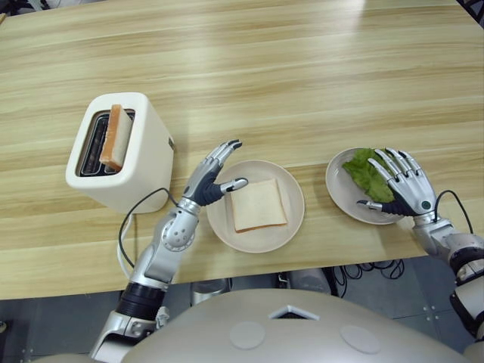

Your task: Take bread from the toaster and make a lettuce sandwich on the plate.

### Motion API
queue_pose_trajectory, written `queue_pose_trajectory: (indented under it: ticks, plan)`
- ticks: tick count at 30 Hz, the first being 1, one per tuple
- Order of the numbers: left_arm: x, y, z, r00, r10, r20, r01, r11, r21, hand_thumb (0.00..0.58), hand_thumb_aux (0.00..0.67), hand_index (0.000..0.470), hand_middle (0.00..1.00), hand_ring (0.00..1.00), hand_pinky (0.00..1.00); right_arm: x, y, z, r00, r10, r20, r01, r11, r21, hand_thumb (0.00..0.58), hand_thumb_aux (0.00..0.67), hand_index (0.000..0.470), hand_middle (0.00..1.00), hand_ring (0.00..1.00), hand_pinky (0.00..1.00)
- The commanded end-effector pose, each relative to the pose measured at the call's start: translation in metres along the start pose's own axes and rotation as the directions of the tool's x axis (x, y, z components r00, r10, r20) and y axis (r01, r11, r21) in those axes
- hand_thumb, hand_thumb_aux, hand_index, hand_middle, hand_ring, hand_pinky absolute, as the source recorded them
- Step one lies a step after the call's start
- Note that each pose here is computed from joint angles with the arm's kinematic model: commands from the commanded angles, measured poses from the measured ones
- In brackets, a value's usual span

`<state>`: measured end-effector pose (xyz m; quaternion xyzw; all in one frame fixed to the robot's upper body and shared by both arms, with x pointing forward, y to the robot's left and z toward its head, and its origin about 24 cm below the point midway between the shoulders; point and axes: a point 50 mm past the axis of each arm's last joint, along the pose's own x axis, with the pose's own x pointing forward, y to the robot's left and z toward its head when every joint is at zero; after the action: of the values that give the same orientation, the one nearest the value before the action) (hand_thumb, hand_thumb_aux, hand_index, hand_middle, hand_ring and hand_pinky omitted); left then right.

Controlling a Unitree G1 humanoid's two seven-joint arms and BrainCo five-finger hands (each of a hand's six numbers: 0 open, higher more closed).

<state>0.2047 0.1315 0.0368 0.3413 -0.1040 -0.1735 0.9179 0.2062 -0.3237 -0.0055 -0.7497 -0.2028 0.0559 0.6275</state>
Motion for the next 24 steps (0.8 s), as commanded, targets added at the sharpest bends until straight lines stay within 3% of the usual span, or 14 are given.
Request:
queue_pose_trajectory:
  ticks: [1, 3, 8, 9, 13, 15, 21, 24]
  plan:
    - [-0.0001, -0.0044, -0.0022, 1.0, -0.019, -0.008, 0.019, 1.0, -0.003, 0.0, 0.0, 0.0, 0.0, 0.0, 0.0, 0.002, -0.0008, 0.0003, 1.0, -0.008, 0.006, 0.008, 1.0, 0.009, 0.079, 0.047, 0.032, 0.0, 0.0, 0.0]
    - [0.0001, -0.0042, -0.0023, 1.0, -0.018, -0.008, 0.018, 1.0, -0.002, 0.0, 0.0, 0.0, 0.0, 0.0, 0.0, 0.0023, -0.0003, 0.0008, 1.0, -0.003, 0.005, 0.003, 1.0, 0.014, 0.104, 0.063, 0.043, 0.0, 0.0, 0.0]
    - [0.0004, -0.004, -0.0027, 1.0, -0.014, -0.011, 0.014, 1.0, 0.001, 0.0, 0.0, 0.0, 0.0, 0.0, 0.0, 0.0002, 0.0037, 0.0012, 0.999, 0.028, -0.044, -0.026, 0.998, 0.054, 0.096, 0.058, 0.04, 0.0, 0.0, 0.0]
    - [0.0002, -0.0048, -0.003, 1.0, -0.016, -0.011, 0.016, 1.0, 0.001, 0.0, 0.0, 0.0, 0.0, 0.0, 0.0, -0.0001, 0.0034, 0.0002, 0.998, 0.026, -0.065, -0.022, 0.997, 0.068, 0.136, 0.084, 0.058, 0.0, 0.0, 0.0]
    - [-0.0001, -0.0059, -0.0036, 1.0, -0.021, -0.013, 0.021, 1.0, -0.008, 0.0, 0.0, 0.0, 0.0, 0.0, 0.0, 0.0007, 0.0025, -0.0027, 0.993, 0.03, -0.118, -0.016, 0.993, 0.121, 0.175, 0.11, 0.076, 0.0, 0.0, 0.0]
    - [0.0002, -0.0044, -0.0033, 1.0, -0.011, -0.013, 0.011, 1.0, -0.009, 0.0, 0.0, 0.0, 0.0, 0.0, 0.0, 0.0016, 0.0046, -0.0015, 0.992, 0.062, -0.109, -0.047, 0.99, 0.133, 0.265, 0.176, 0.121, 0.0, 0.0, 0.0]
    - [0.0024, -0.0043, -0.0023, 1.0, -0.013, -0.01, 0.013, 1.0, -0.01, 0.0, 0.0, 0.0, 0.0, 0.0, 0.0, 0.002, 0.0081, 0.0023, 0.99, 0.091, -0.11, -0.073, 0.984, 0.163, 0.227, 0.147, 0.101, 0.0, 0.0, 0.0]
    - [0.0025, -0.0061, -0.0025, 1.0, -0.019, -0.009, 0.019, 1.0, -0.012, 0.0, 0.0, 0.0, 0.0, 0.0, 0.0, 0.0032, 0.0091, 0.0042, 0.989, 0.092, -0.111, -0.072, 0.982, 0.174, 0.241, 0.158, 0.108, 0.0, 0.0, 0.0]
